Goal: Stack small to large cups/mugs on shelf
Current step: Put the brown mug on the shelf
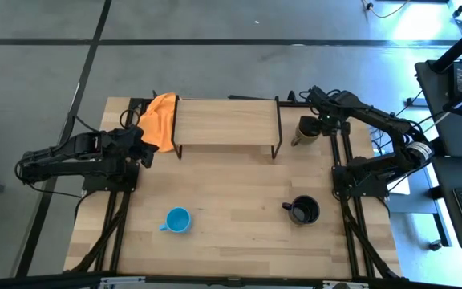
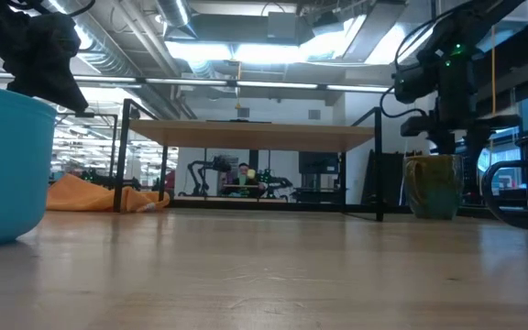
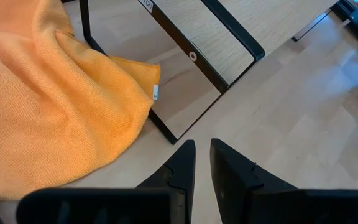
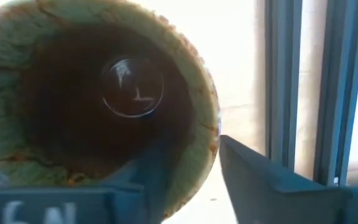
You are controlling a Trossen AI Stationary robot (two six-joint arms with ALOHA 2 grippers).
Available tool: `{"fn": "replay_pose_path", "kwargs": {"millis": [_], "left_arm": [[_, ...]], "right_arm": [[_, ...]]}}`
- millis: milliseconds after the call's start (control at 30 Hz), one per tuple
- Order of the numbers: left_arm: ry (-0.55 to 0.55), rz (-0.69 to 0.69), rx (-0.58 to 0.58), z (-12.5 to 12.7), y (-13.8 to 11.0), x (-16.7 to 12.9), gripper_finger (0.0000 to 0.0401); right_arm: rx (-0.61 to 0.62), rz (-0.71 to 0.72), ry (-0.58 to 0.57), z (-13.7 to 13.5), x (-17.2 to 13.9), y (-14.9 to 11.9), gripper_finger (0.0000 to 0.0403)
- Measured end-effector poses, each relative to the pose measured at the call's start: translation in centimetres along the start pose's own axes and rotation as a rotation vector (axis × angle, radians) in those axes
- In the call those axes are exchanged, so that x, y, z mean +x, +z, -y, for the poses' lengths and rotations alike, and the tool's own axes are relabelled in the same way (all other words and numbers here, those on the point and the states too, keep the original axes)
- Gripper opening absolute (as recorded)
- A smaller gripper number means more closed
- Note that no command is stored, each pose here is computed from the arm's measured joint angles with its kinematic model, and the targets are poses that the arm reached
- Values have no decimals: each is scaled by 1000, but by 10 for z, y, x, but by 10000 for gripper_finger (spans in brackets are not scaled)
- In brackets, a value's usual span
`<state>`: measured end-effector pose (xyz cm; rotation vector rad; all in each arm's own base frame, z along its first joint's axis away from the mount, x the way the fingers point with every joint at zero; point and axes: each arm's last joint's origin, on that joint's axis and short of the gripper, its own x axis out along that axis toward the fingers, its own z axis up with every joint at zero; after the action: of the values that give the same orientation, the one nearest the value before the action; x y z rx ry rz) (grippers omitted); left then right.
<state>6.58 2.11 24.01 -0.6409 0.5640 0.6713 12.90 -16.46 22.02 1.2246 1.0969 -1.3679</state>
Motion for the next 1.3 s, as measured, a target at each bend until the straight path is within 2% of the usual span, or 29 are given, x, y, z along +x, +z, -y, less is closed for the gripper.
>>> {"fn": "replay_pose_path", "kwargs": {"millis": [167, 267, 400, 567, 767, 1033, 1300], "left_arm": [[0, 0, -5, 0, 0, 0, 43], [0, 0, -7, 0, 0, 0, 43], [-1, 0, -8, 0, 0, 0, 43], [0, 0, -21, 0, 0, 0, 43], [0, 0, -29, 0, 0, 0, 43], [-1, 0, -33, 0, 0, 0, 43], [-1, 0, -33, 0, 0, 0, 43]], "right_arm": [[-39, 31, -6, 1, 0, 3, 65], [-60, 43, 0, 2, 0, 6, 40], [-84, 61, 17, 3, 0, 10, 40], [-72, 67, 5, 6, 1, 14, 69], [-87, 74, 16, 7, 1, 16, 38], [-104, 68, 49, 5, -1, 17, 44], [-122, 98, 75, 1, -18, 23, 38]]}}
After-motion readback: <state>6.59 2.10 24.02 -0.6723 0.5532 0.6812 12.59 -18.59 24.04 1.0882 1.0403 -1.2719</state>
